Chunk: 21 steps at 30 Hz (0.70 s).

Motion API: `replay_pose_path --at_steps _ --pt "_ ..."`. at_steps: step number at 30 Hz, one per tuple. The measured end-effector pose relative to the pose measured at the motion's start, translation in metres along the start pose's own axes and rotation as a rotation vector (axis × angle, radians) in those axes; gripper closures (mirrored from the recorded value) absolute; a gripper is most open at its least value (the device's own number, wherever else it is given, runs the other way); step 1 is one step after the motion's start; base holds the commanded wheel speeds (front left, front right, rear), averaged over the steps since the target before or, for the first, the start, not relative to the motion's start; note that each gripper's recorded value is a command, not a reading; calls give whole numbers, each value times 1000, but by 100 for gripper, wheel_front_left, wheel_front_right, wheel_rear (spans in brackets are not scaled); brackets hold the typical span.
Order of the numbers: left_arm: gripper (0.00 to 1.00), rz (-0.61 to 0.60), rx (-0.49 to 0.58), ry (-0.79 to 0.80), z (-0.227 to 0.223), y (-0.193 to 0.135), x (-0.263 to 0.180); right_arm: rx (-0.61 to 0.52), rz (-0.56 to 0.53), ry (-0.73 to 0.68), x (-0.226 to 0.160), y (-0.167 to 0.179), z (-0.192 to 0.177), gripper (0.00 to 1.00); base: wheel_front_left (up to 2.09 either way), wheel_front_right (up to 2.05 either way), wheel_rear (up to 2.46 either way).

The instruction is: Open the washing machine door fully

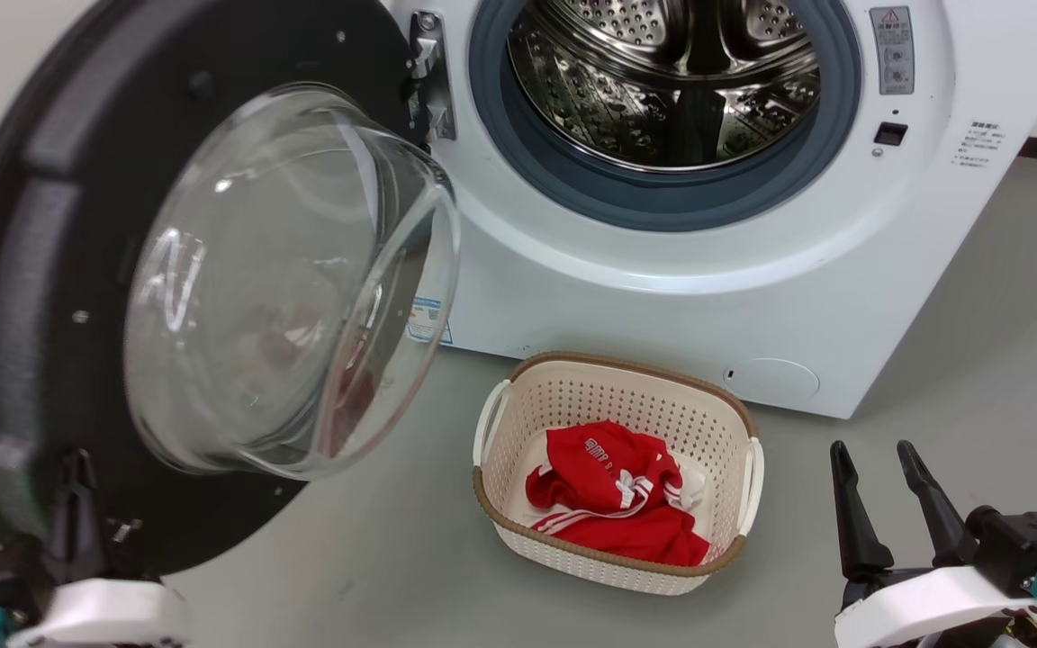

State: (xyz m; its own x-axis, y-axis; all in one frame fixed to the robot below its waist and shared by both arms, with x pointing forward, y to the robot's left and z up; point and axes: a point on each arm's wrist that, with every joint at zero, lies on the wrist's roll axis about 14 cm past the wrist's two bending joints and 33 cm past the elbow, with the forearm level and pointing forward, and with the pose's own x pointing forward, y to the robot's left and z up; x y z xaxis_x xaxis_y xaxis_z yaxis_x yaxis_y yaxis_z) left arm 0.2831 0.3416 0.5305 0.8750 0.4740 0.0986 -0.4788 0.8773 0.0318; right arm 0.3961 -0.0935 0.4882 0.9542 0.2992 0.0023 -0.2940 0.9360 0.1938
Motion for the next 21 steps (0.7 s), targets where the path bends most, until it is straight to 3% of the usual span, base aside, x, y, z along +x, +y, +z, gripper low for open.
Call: replay_pose_path --at_steps 21 --pt "100 113 122 30 -6 68 89 2 -71 19 4 -26 -7 0 0 0 0"
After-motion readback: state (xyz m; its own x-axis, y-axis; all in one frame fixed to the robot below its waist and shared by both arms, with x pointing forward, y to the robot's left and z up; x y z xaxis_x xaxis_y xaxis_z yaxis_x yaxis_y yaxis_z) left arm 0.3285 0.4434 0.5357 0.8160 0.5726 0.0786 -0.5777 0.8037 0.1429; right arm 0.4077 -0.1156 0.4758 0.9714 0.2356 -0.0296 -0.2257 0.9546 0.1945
